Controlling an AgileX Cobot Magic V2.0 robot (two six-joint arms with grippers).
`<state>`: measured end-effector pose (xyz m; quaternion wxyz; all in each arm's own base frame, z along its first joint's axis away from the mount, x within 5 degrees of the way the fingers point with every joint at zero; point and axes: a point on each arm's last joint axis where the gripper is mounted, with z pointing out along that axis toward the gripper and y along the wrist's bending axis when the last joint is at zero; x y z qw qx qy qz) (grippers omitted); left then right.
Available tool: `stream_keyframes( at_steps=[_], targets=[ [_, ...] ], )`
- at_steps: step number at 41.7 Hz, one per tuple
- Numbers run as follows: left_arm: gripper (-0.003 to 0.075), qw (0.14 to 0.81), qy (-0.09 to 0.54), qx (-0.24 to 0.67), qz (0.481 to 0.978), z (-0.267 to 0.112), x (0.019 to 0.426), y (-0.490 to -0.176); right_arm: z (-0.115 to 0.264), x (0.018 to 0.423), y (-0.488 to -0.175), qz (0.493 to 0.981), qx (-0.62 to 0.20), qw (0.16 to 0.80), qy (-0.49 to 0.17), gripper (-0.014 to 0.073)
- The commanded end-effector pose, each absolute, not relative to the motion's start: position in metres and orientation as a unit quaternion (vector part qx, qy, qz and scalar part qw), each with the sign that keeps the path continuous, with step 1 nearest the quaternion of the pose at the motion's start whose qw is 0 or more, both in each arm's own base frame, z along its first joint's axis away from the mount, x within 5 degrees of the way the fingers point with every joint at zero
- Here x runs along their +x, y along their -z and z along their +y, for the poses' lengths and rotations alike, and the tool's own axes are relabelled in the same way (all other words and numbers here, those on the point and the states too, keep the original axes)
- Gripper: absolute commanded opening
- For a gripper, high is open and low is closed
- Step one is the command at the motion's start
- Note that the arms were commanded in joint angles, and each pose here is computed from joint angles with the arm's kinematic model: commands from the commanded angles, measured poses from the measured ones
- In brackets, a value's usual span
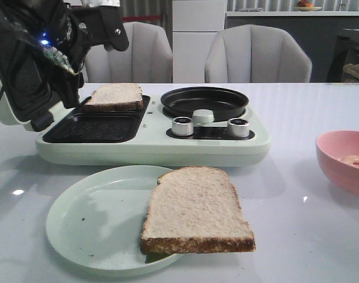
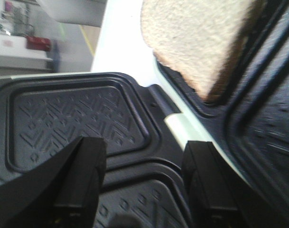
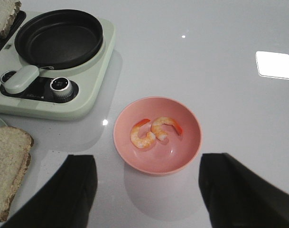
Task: Make breakfast with bread and shrimp
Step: 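Open the left gripper and withdraw it from the sandwich maker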
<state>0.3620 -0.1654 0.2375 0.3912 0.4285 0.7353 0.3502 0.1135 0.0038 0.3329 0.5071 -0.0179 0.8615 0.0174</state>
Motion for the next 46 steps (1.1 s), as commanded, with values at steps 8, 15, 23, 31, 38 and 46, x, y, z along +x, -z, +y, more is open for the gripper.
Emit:
stream_keyframes(
  at_steps=[8,15,23,31,38,46],
  targets=[
    [0.0425,0.347,-0.155,0.364,0.850,-0.175,0.286,-0.304,0.003,0.118,-0.350,0.834,-0.017,0.551,-0.013,0.0562],
    [0.0425,0.377,-0.023,0.332,0.864,-0.171,0.227,-0.349,0.003,0.118,-0.350,0.834,-0.017,0.551,-0.013,0.0562],
    [0.0425,0.428,0.084,0.344,0.832,-0.153,0.161,-0.372,0.003,0.118,-0.350,0.834,-0.017,0.551,-0.013,0.0562],
    [0.0425,0.454,0.169,0.337,0.807,-0.126,0.115,-0.371,0.003,0.118,-0.350,0.834,-0.017,0.551,-0.013,0.0562],
    [0.0425,0.469,0.199,0.325,0.797,-0.105,0.095,-0.365,0.003,0.118,-0.350,0.834,-0.017,0.551,-0.014,0.0562],
    [0.0425,0.477,0.203,0.322,0.792,-0.095,0.087,-0.362,0.003,0.118,-0.350,0.833,-0.016,0.553,-0.014,0.0562]
  ],
)
